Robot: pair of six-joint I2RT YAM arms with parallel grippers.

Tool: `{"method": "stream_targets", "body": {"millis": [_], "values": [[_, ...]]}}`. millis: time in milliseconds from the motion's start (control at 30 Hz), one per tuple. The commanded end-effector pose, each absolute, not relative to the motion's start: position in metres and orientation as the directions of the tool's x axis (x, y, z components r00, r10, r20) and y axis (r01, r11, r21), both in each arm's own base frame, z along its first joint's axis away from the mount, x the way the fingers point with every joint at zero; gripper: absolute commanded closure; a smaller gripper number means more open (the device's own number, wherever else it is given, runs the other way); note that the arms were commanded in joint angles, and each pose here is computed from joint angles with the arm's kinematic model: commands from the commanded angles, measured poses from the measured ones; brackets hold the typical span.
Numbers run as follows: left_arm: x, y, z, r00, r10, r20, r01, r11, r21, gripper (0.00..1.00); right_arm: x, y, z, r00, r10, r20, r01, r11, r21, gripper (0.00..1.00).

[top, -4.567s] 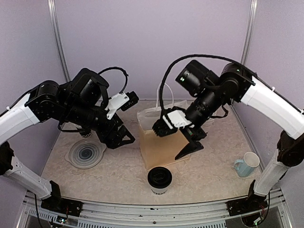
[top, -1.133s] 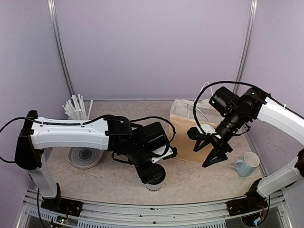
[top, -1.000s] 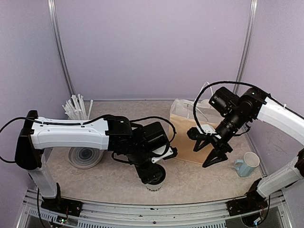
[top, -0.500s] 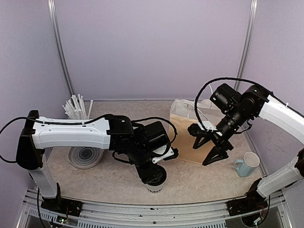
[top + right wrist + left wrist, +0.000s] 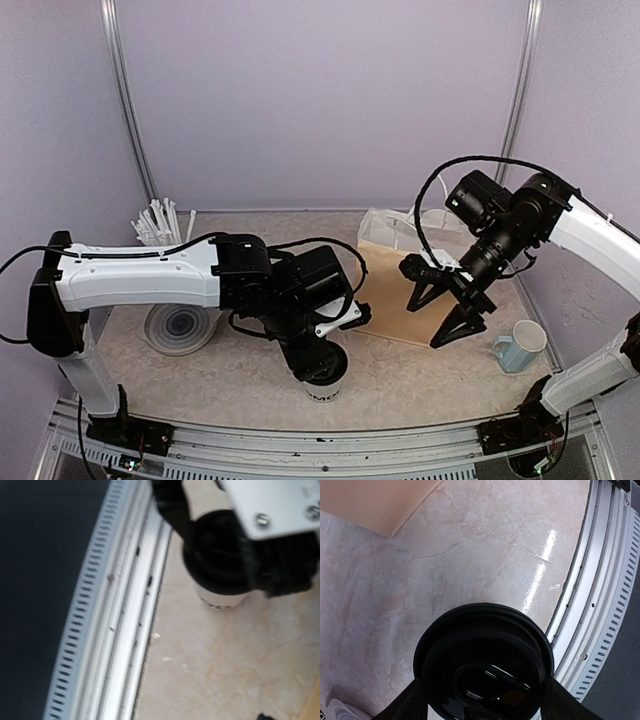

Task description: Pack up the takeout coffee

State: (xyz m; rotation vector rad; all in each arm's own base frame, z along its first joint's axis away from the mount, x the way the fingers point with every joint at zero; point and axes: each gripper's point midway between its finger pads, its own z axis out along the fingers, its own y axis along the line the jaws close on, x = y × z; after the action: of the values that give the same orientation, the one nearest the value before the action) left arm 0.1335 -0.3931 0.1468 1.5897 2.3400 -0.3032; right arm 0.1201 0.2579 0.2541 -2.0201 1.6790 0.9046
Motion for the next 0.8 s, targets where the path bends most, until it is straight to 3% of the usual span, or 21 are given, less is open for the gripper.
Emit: {"method": "stream_targets", "body": {"millis": [0,200,333,600,767], "values": [[0.146,-0.375,0.162,-0.401,0.836,-0.375,0.901,0.434,0.003,0.37,0.098,0.260,0.304,0.109,-0.629,-0.770,-0.952,-0.288,0.101,0.16],[0.159,-0.366,0.183,-0.448,0.794,-0.410,0.871,0.491,-0.001,0.37,0.098,0.266,0.386,0.226,-0.449,-0.864,-0.946,-0.312,-0.085,0.15],[0.170,-0.360,0.199,-0.463,0.769,-0.441,0.852,0.523,0.019,0.37,0.117,0.268,0.417,0.254,-0.405,-0.878,-0.953,-0.259,-0.156,0.18],[0.189,-0.351,0.251,-0.450,0.696,-0.560,0.821,0.569,0.049,0.37,0.256,0.243,0.418,0.039,-0.504,-0.863,-0.954,0.239,-0.183,0.20],[0.207,-0.337,0.284,-0.430,0.651,-0.625,0.787,0.610,0.095,0.37,0.317,0.203,0.389,-0.122,-0.553,-0.824,-0.873,0.455,-0.177,0.23]]}}
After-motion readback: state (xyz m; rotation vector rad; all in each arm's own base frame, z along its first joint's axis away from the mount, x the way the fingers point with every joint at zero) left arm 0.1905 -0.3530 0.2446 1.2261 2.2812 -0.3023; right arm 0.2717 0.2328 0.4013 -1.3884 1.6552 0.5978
